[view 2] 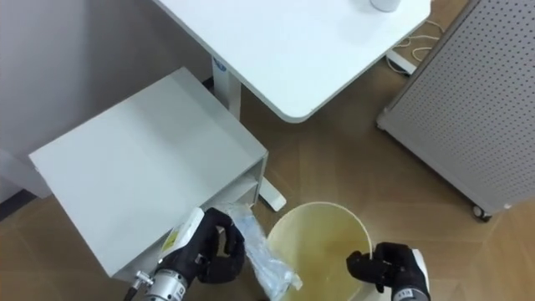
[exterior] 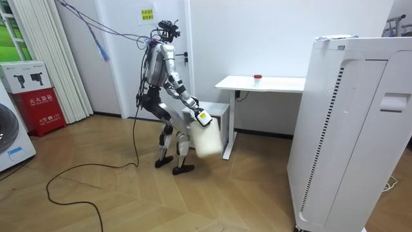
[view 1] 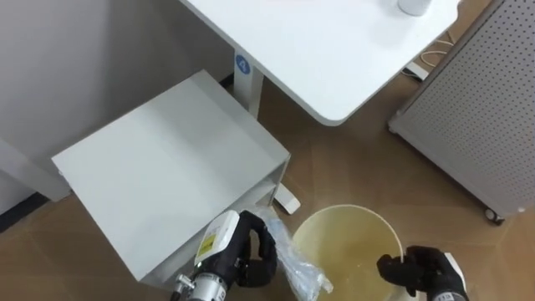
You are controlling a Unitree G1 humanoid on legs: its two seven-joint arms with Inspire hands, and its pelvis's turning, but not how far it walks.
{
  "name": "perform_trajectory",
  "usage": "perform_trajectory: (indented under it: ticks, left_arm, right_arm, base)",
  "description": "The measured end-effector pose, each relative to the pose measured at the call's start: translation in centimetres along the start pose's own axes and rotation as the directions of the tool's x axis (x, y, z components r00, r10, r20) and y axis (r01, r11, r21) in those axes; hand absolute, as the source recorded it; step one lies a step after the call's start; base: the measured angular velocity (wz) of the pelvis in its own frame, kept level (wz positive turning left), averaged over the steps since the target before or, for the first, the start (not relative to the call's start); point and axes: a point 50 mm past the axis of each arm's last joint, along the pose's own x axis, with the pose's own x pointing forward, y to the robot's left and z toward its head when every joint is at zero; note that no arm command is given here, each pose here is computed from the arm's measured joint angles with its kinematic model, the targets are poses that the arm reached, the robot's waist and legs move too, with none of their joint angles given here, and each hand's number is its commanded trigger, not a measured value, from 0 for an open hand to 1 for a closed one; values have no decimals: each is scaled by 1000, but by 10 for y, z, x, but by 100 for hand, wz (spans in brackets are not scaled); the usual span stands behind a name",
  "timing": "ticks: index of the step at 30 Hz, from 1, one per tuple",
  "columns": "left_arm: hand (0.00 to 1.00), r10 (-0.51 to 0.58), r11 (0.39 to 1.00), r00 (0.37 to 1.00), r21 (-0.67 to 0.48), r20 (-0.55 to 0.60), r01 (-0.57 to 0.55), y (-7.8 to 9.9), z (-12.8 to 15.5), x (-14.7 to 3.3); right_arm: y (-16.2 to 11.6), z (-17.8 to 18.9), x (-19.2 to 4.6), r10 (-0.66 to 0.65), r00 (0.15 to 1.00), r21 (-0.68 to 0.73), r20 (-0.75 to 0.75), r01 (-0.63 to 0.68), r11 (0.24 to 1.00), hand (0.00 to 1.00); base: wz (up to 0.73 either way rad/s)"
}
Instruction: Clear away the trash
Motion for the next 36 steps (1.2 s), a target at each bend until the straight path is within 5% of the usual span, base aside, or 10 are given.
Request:
perform_trajectory:
  ticks: [23, 24, 25, 26, 36]
  left_arm:
    - [100, -51, 998, 996, -27, 69, 53, -6, 18, 3]
    - [66, -61, 998, 995, -27, 76, 63, -7, 19, 3]
    - [19, -68, 997, 995, -30, 79, 70, -8, 21, 3]
    - [0, -72, 997, 994, -32, 83, 75, -8, 22, 3]
    - [0, -128, 988, 981, -68, 147, 139, -19, 41, 2]
  right_arm:
    - [28, -4, -4, 56, 998, 54, -8, -55, 997, 100]
    - [31, -4, -4, 60, 998, 57, -9, -60, 997, 100]
    - [32, -5, -4, 61, 998, 61, -11, -60, 996, 100]
    - [32, -5, -4, 60, 998, 64, -11, -59, 996, 100]
    - [39, -4, -7, 84, 996, 95, 4, -84, 992, 100]
  base:
    - [0]
    - [4]
    - [4]
    - [0]
    - [0]
